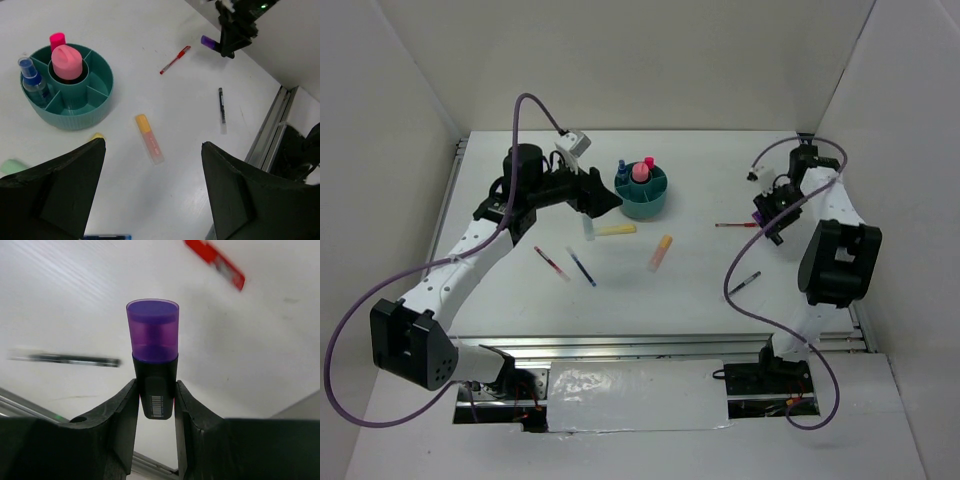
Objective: Sort the stationery into containers
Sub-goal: Grab a piece of stationery with the right arm, then pass the stationery from the right arm to the left
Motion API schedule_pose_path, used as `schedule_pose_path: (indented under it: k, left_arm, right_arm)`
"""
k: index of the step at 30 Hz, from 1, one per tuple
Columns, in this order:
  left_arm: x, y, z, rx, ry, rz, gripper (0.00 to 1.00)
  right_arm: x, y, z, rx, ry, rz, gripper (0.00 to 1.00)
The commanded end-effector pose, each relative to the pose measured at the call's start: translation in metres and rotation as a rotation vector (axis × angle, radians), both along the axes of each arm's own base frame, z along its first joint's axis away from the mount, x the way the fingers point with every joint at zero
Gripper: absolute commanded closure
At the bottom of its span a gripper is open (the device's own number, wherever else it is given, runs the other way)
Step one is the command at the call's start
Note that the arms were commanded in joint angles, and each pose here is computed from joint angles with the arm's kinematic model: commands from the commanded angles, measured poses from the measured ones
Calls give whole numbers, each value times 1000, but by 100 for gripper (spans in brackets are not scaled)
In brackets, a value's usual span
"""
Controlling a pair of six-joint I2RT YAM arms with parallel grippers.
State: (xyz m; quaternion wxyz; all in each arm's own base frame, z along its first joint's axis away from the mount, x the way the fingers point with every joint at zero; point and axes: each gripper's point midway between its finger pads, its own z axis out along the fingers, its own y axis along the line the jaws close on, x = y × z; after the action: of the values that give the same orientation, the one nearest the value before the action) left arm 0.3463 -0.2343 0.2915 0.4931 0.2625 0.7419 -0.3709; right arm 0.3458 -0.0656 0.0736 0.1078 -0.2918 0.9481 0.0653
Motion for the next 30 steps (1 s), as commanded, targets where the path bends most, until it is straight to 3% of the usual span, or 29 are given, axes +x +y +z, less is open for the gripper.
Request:
schedule_pose_path:
  k: [1, 5, 13, 18, 30]
  left_arm:
    - [4, 1, 32, -92, 17, 72, 10]
    - [7, -5, 28, -118, 79, 96, 11]
    - [4, -28, 30, -207, 213, 49, 13]
    - [3, -37, 22, -278, 309, 31, 18]
    - [1, -56, 6, -317, 419, 5, 26]
  right_arm:
    - [3, 60, 97, 139, -213, 64, 100]
    - [2, 133, 148, 265, -325, 110, 100]
    - [-14, 261, 181, 389, -342, 236, 100]
    - [-18, 298, 191, 399, -356, 266, 100]
    - [-26, 321, 195, 366, -375, 265, 100]
